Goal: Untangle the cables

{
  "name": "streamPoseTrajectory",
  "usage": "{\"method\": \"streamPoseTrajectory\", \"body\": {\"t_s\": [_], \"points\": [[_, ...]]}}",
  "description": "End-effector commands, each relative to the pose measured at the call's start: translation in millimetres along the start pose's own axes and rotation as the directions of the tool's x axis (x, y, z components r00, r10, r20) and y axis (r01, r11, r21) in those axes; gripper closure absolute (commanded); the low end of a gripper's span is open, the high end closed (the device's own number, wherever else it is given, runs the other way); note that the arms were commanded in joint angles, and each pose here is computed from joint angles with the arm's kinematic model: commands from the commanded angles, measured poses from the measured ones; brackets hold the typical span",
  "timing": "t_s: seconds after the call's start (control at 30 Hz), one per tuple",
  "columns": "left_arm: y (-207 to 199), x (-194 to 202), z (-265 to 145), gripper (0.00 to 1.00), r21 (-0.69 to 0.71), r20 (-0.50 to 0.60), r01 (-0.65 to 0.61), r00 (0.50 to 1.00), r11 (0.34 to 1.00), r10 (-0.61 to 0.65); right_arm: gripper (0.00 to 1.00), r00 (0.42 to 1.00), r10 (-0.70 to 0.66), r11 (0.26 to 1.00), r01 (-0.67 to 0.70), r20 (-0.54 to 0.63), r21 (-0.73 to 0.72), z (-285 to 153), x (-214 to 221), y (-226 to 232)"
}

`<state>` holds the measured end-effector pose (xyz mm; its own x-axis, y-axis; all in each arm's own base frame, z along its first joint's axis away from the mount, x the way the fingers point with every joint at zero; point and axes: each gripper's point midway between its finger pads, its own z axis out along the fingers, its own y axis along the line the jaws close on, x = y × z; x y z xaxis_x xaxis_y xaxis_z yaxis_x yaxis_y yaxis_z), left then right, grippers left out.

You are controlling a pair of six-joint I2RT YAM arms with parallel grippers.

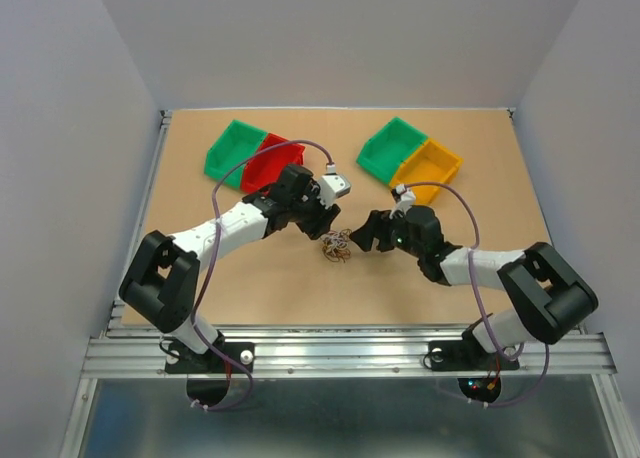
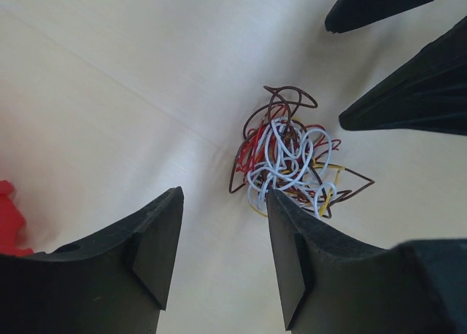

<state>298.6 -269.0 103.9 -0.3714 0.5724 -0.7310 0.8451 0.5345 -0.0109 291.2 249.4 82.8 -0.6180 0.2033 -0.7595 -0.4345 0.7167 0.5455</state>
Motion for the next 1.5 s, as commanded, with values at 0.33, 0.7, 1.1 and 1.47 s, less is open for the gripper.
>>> {"method": "streamPoseTrajectory", "body": {"t_s": [0.33,0.7,1.1,1.47], "points": [[-8.3,13.9,11.3,0.4,0.036,-0.053,-0.001,0.999,0.999,0.003,0.6,0.997,-0.07,0.997,0.071,0.022,-0.035,54.3,-9.3,22.1],[-12.6,-19.0,-17.2,0.41,0.02,0.109,-0.071,0.992,0.997,0.068,0.99,0.973,-0.121,0.986,0.141,0.197,-0.09,8.1,-58.8,55.1],[-19.5,-90.1,-126.8,0.33,-0.183,0.588,-0.107,0.785,0.977,0.196,0.99,0.93,-0.175,0.954,0.241,0.323,-0.177,-47.5,-131.1,120.2],[-49.0,-101.0,-174.9,0.25,-0.203,0.729,-0.216,0.618,0.955,0.294,0.99,0.929,-0.144,0.907,0.262,0.342,-0.329,-84.0,-154.2,170.6]]}}
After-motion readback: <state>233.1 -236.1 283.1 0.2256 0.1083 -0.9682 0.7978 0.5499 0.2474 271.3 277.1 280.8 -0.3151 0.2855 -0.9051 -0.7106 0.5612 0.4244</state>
